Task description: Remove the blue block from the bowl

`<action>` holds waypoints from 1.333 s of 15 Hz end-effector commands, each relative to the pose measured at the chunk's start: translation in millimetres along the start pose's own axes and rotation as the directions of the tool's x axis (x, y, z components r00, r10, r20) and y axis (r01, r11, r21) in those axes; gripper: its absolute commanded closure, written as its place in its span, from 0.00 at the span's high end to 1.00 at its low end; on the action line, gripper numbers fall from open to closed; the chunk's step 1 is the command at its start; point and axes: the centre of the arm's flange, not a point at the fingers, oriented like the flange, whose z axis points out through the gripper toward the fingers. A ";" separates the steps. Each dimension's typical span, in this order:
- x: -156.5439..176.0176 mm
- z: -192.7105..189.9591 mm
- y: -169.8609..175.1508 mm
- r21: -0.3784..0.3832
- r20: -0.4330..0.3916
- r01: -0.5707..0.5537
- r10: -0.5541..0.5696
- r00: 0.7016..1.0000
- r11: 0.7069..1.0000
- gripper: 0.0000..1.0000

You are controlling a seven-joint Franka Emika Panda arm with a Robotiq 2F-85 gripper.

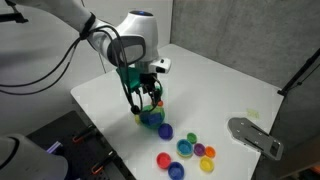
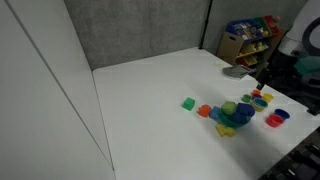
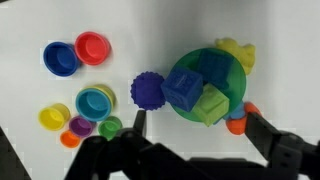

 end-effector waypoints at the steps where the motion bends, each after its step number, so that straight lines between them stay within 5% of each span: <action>1: 40.2 41.9 4.2 0.036 0.039 0.016 -0.017 0.999 0.999 1.00; 11: 68.9 142.6 2.8 0.023 0.142 0.090 -0.093 0.985 0.996 1.00; 12: 70.4 148.2 2.5 0.018 0.147 0.100 -0.102 0.984 0.995 0.93; 13: 71.7 152.6 2.6 0.017 0.153 0.104 -0.105 0.983 0.994 0.75; 20: 75.6 159.4 1.7 -0.003 0.181 0.103 -0.101 0.978 0.995 0.19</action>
